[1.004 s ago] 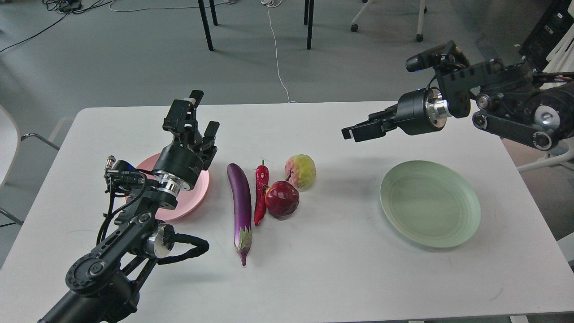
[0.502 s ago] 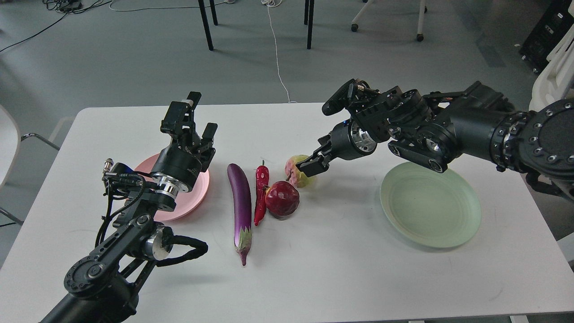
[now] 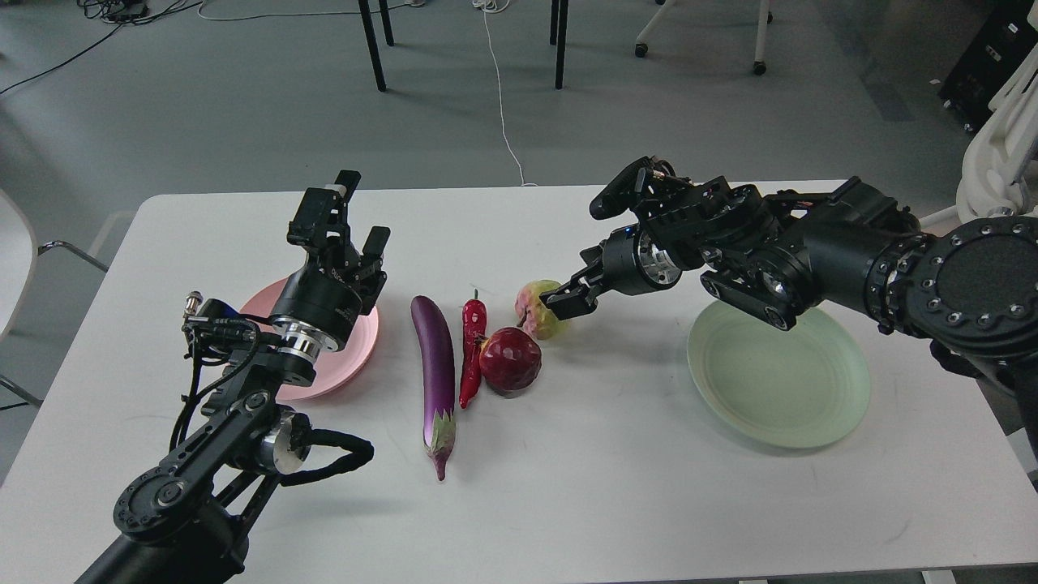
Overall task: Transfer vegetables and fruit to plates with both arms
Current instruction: 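Close the right gripper on the peach and lift it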
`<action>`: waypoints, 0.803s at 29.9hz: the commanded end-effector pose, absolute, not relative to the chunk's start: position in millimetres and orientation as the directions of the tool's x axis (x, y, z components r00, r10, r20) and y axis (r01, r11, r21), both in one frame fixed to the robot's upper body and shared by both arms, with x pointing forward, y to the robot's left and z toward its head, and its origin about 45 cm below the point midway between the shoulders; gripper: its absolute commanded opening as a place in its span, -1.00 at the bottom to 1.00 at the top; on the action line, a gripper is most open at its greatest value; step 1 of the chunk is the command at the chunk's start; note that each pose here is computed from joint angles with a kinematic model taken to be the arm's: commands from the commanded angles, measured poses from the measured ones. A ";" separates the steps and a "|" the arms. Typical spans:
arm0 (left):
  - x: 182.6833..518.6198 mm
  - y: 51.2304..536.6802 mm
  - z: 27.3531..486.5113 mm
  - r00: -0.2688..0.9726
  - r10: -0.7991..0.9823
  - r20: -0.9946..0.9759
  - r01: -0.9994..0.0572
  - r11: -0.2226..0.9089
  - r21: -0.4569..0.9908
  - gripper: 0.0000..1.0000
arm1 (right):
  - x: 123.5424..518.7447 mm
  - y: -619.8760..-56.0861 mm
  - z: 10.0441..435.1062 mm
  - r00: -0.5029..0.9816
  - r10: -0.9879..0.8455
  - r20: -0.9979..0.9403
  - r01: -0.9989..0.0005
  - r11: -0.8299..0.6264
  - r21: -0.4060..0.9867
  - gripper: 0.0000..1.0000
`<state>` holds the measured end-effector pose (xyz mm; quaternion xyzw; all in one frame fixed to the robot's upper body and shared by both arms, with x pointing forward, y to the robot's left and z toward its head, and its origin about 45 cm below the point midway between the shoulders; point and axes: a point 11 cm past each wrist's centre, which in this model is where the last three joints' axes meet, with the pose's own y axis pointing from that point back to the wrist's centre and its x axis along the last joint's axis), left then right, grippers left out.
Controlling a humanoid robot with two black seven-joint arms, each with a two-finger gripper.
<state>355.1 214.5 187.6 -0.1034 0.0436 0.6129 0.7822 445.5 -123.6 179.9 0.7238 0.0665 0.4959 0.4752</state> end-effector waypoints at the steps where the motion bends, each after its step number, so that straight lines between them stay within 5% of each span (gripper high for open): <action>1: 355.2 214.7 188.4 0.245 0.950 -0.195 -0.968 0.226 -0.112 0.97 | 444.6 -122.1 178.6 0.499 0.554 0.666 -0.378 -0.553 0.743 0.93; 24: 352.5 215.6 184.5 0.241 0.950 -0.198 -0.969 0.225 -0.102 0.97 | 431.4 -119.0 154.6 0.514 0.456 0.726 -0.394 -0.627 0.673 0.93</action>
